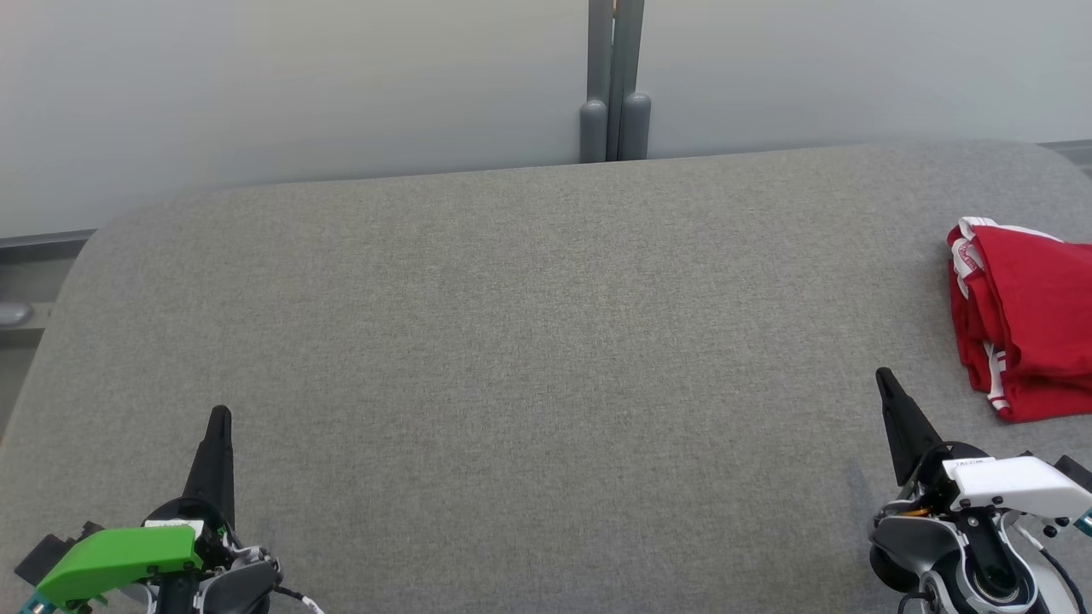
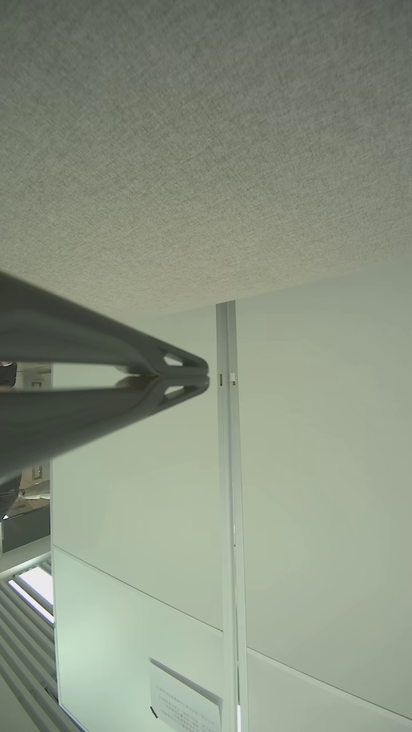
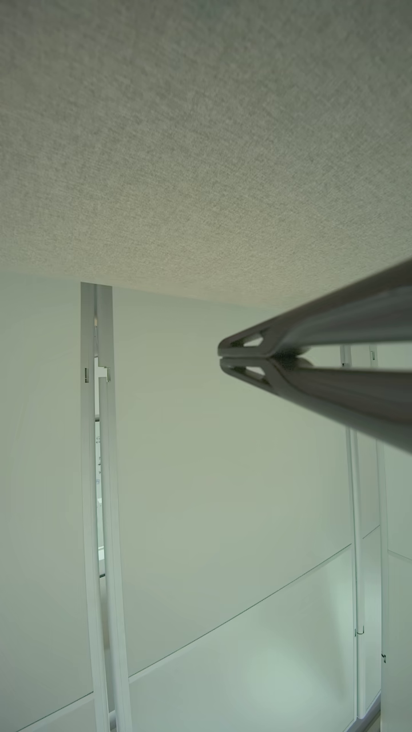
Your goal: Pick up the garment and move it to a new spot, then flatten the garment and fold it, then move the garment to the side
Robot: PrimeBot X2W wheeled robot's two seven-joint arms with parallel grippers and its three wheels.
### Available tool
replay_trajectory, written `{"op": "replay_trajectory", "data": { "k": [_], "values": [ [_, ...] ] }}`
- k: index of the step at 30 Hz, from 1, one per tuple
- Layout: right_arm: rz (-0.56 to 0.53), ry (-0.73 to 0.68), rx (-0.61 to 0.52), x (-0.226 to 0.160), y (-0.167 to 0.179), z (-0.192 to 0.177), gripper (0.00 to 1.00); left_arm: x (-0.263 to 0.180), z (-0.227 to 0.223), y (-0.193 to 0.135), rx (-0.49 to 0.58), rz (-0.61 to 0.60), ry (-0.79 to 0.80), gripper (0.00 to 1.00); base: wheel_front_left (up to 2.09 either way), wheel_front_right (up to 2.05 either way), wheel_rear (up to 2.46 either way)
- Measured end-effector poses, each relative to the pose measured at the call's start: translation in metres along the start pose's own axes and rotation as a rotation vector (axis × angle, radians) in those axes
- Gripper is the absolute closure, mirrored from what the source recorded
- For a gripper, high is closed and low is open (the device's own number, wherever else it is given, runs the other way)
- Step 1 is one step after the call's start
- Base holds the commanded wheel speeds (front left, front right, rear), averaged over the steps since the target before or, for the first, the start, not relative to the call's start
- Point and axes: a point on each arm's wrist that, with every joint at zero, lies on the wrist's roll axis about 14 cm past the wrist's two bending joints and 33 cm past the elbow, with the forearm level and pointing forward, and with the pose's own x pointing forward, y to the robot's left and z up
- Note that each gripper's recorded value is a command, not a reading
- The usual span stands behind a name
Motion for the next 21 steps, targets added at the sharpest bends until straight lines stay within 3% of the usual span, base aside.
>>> {"op": "replay_trajectory", "data": {
  "k": [21],
  "values": [
    [0.000, 0.000, 0.000, 0.0000, 0.0000, 0.0000, 1.00, 0.0000, 0.0001, 0.0000, 0.000, 0.000, 0.000, 1.00, 0.00, 0.00, 0.00]
  ]
}}
